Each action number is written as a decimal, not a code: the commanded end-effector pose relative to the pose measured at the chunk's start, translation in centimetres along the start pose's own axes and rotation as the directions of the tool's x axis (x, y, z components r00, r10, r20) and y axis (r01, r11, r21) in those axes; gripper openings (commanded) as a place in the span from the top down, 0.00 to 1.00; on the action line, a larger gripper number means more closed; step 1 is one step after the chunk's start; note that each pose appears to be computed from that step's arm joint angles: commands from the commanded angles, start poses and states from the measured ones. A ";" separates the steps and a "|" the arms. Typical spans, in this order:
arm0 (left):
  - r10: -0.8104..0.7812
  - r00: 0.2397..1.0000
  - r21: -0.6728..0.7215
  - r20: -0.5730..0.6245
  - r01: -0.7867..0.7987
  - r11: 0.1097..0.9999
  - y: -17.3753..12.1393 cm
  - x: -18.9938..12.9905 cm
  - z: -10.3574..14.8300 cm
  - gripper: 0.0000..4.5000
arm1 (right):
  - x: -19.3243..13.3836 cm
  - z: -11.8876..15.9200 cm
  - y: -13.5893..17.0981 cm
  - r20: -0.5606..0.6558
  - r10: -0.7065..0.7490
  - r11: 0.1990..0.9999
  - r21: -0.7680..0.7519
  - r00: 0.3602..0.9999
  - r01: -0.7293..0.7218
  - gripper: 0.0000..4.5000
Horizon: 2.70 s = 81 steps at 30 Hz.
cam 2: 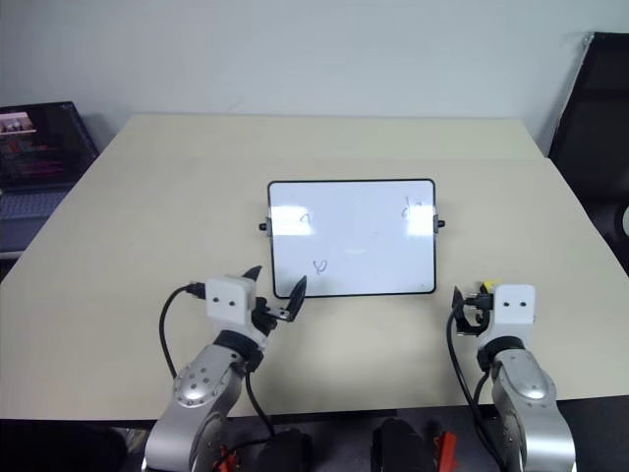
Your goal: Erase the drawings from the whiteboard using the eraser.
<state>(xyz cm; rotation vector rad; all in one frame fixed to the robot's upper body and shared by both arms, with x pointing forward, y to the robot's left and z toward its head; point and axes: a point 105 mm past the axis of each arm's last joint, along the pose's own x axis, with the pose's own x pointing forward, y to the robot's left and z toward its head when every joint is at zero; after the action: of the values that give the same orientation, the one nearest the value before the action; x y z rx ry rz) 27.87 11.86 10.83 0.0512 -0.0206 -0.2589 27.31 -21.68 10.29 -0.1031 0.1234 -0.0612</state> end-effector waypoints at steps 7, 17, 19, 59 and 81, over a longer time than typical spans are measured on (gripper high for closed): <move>0.013 0.997 0.014 0.071 -0.014 1.000 0.4 0.6 1.7 0.00 | 0.2 1.7 -0.1 0.061 -0.012 0.999 -0.032 0.998 0.014 0.01; 0.010 0.996 0.027 0.084 -0.012 1.000 0.9 1.1 1.9 0.00 | 0.6 1.5 0.0 0.068 -0.027 0.999 -0.017 0.997 0.028 0.01; 0.011 0.996 0.031 0.086 -0.013 0.999 1.0 1.1 1.9 0.00 | 0.8 1.5 0.0 0.070 -0.027 1.000 -0.013 0.997 0.028 0.01; -0.831 0.557 0.192 -0.003 0.816 0.546 -9.1 3.0 3.7 0.00 | 2.9 0.0 -3.4 -0.152 0.031 0.984 0.177 0.988 -0.004 0.01; -0.817 0.576 0.215 -0.026 0.802 0.558 -8.8 3.1 2.9 0.00 | 2.7 -1.1 -4.4 -0.199 -0.003 0.983 0.181 0.980 0.039 0.22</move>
<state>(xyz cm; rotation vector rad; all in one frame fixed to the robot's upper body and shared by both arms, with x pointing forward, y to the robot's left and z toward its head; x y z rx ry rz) 28.62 2.64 12.29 0.2443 -0.0513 -1.2088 29.60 -25.81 8.41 0.0795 0.3547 -0.0855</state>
